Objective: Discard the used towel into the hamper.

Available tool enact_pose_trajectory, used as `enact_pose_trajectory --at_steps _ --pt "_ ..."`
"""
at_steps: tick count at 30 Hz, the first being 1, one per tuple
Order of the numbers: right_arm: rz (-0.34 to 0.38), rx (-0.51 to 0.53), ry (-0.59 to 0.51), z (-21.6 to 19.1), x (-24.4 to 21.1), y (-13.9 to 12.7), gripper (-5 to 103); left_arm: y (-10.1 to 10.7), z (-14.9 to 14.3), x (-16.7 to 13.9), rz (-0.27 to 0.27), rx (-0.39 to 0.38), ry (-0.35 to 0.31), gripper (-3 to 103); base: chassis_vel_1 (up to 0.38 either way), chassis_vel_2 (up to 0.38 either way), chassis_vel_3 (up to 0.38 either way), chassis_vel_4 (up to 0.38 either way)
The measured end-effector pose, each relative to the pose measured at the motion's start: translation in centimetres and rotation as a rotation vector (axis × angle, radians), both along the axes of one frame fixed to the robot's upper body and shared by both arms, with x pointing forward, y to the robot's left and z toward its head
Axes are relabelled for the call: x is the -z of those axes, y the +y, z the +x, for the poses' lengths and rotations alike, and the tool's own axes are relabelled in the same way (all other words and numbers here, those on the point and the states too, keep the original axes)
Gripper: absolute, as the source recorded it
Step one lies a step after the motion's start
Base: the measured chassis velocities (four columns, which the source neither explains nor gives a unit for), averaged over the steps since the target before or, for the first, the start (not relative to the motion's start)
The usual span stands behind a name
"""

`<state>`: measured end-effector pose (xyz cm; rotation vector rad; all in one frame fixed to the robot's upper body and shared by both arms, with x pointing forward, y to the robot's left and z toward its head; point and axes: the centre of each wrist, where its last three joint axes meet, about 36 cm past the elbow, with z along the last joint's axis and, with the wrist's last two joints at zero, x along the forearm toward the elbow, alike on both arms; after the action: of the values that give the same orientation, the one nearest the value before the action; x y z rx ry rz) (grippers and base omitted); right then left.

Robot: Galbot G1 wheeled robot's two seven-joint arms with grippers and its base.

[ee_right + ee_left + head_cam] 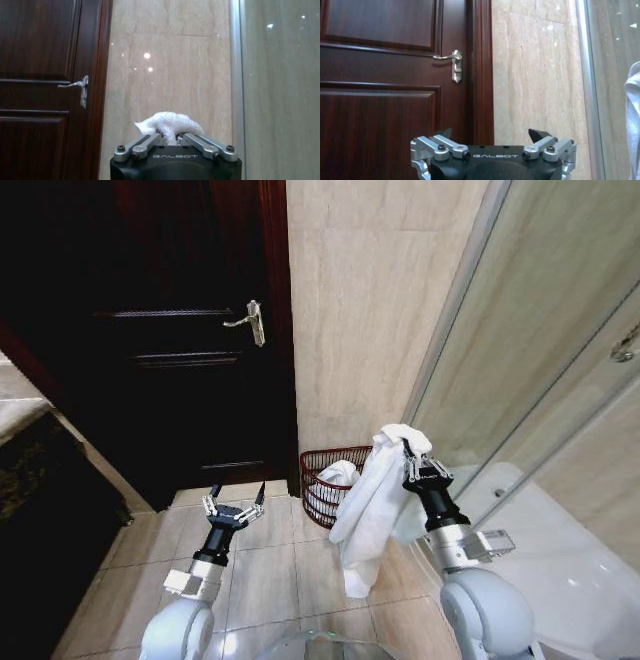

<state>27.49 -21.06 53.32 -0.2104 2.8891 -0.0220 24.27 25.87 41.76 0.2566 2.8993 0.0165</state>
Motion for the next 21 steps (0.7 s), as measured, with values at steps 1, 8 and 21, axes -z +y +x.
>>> enact_pose_trajectory --at_steps 1,8,21 --pt "0.000 -0.001 0.000 0.00 0.01 0.00 7 0.02 0.01 0.01 0.001 0.000 -0.001 100 0.000 0.000 0.000 0.000" --pt "-0.001 -0.001 0.003 0.04 0.10 0.01 7 0.04 0.07 0.04 0.001 -0.001 -0.002 100 -0.036 0.049 0.041 -0.046" --pt "-0.002 -0.002 0.003 0.13 0.11 -0.03 7 -0.03 0.13 0.06 0.001 0.002 -0.004 100 -0.062 0.055 0.054 -0.060"
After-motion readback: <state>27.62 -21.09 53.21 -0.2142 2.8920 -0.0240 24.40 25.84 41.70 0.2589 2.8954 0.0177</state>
